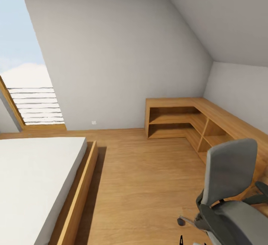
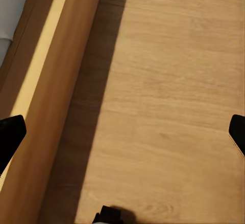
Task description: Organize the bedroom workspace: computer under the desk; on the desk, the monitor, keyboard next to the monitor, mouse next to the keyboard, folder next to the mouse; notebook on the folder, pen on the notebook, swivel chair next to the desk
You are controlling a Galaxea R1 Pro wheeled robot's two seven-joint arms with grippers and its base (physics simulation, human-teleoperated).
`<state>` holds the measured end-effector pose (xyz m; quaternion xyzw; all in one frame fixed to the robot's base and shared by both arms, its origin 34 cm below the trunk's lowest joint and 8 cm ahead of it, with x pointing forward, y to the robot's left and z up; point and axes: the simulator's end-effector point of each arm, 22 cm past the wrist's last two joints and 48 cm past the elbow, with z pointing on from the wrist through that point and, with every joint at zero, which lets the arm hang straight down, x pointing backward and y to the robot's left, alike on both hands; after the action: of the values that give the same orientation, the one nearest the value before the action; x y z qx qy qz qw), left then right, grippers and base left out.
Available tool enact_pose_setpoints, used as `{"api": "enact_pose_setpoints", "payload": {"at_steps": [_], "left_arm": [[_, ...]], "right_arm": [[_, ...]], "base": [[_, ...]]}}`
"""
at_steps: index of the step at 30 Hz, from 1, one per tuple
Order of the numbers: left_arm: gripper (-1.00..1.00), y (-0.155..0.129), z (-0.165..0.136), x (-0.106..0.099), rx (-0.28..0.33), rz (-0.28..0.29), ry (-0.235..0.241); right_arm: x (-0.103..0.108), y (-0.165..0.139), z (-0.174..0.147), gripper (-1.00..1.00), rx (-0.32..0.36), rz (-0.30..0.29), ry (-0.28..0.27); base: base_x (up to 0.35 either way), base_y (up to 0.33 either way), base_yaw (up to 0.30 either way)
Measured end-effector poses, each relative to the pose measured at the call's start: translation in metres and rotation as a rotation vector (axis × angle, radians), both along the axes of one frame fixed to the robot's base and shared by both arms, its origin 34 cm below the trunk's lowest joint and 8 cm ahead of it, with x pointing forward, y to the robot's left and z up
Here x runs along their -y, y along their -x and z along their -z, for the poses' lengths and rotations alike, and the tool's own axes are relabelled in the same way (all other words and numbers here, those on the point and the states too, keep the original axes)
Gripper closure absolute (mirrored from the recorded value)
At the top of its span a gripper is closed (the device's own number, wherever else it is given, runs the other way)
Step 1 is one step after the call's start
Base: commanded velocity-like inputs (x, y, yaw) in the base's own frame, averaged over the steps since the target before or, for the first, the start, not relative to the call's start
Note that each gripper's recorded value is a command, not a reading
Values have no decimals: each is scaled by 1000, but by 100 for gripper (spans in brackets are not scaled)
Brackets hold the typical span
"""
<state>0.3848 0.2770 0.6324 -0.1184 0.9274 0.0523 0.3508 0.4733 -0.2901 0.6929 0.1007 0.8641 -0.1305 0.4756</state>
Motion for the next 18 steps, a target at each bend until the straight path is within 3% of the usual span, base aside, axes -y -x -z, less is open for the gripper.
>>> {"api": "enact_pose_setpoints", "payload": {"at_steps": [18], "left_arm": [[-100,1,0,0,-2,1,-1]], "right_arm": [[5,7,5,-100,-25,-3,13]], "base": [[330,0,-1]]}}
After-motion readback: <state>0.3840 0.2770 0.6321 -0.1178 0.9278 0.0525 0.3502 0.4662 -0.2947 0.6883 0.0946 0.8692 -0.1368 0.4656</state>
